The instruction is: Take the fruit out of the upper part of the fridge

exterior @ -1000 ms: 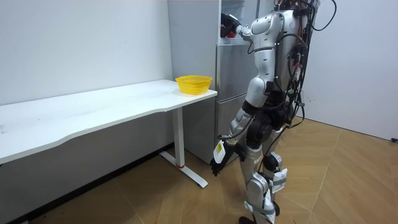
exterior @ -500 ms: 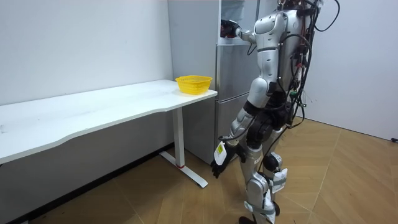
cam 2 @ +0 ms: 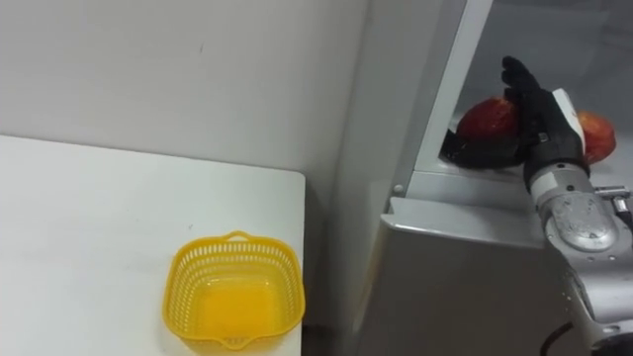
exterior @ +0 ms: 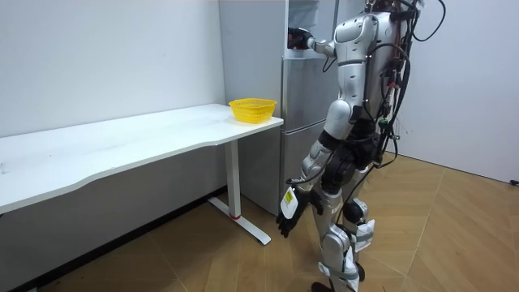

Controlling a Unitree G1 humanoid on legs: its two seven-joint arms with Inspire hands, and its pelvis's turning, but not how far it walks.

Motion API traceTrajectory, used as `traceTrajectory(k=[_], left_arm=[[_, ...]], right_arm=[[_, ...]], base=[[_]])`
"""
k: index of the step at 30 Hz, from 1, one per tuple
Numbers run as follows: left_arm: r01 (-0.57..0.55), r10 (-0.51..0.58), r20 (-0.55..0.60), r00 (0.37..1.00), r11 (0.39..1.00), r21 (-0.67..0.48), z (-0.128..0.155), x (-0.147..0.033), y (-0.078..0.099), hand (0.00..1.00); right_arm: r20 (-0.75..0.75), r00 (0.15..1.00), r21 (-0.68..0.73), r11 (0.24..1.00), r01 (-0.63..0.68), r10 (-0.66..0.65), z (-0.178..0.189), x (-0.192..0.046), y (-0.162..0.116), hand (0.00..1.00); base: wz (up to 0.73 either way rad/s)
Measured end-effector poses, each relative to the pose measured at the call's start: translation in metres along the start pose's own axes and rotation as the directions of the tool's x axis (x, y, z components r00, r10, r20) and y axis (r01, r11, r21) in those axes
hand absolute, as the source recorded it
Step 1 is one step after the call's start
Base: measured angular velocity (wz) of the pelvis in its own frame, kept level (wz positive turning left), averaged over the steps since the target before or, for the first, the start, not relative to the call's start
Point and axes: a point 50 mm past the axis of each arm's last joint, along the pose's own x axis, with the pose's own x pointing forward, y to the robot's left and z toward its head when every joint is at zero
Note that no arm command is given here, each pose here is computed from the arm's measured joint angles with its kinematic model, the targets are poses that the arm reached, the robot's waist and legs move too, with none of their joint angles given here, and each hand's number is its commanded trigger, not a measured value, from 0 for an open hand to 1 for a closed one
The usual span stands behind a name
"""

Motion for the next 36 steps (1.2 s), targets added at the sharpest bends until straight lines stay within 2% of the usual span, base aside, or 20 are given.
traceTrajectory(k=[36], left_arm=[[-0.006,0.007,-0.026,1.000,1.000,0.008,0.001,0.001,0.002,0.00]], right_arm=[[-0.006,0.999,-0.032,0.998,-0.044,0.044,0.010,0.003,0.002,1.00]], base=[[0.00]])
